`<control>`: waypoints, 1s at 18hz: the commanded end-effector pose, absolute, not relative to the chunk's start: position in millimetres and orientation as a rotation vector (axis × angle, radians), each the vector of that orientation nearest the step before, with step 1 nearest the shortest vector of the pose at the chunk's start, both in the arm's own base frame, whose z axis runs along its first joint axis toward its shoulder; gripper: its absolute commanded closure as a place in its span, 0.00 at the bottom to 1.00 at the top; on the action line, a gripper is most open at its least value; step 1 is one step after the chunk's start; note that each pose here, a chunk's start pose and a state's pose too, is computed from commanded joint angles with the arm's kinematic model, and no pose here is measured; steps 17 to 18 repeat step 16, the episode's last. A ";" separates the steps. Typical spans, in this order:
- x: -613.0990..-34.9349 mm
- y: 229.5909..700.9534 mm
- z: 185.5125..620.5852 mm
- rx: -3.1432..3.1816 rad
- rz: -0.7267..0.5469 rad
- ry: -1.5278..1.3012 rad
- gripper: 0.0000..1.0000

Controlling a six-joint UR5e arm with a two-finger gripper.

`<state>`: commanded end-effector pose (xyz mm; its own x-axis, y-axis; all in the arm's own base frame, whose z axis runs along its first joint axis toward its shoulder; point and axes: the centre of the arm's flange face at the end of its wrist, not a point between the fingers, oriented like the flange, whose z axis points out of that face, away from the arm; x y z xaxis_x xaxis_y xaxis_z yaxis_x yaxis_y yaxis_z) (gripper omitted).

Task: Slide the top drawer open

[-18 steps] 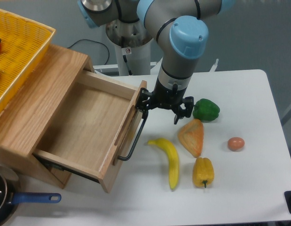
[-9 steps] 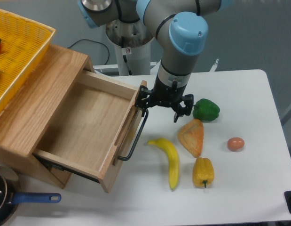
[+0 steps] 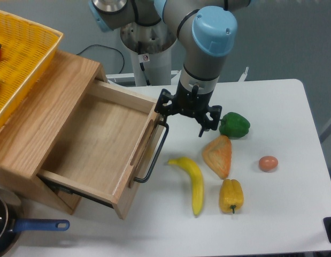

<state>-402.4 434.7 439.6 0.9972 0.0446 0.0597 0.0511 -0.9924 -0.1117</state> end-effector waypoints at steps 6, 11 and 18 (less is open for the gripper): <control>-415.7 410.4 443.6 -3.128 0.006 0.161 0.00; -425.3 398.1 445.0 -3.181 0.060 0.254 0.00; -432.6 390.8 441.1 -3.182 0.048 0.225 0.00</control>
